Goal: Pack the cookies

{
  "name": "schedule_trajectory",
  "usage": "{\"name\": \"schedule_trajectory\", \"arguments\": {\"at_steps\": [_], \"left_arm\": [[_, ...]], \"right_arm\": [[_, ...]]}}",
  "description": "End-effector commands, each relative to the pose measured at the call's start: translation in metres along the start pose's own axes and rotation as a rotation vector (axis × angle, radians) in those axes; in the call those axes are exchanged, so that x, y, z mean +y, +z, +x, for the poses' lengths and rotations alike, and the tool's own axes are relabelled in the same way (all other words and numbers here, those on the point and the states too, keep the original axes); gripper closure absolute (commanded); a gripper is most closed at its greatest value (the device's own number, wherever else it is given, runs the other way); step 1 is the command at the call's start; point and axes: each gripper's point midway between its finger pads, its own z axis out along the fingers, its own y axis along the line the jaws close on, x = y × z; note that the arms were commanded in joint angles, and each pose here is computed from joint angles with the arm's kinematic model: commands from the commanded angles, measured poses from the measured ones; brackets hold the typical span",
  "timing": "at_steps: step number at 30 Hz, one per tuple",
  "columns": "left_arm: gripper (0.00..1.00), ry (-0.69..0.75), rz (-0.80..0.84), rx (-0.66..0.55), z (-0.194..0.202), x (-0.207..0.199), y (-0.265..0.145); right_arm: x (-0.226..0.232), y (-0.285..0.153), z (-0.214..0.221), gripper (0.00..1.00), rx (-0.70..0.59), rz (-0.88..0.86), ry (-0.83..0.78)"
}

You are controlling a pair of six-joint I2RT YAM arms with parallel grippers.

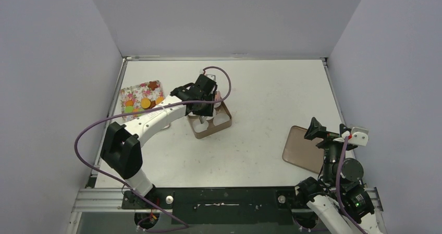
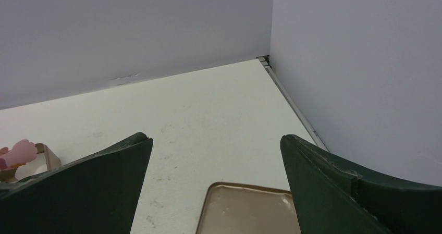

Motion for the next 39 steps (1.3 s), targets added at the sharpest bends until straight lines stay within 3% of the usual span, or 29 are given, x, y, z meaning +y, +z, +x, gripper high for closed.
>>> {"name": "schedule_trajectory", "arguments": {"at_steps": [1, 12, 39], "left_arm": [[0.87, -0.005, 0.031, -0.118, -0.038, -0.02, -0.004], [0.86, 0.018, -0.081, -0.092, -0.031, -0.005, 0.012], [0.84, 0.031, -0.093, -0.034, -0.014, -0.005, 0.034]], "right_arm": [[-0.001, 0.0, -0.006, 0.0, -0.024, 0.004, 0.012], [-0.001, 0.001, -0.006, 0.0, -0.022, 0.007, 0.009], [-0.001, 0.0, -0.007, 0.0, -0.028, 0.002, 0.014]]}}
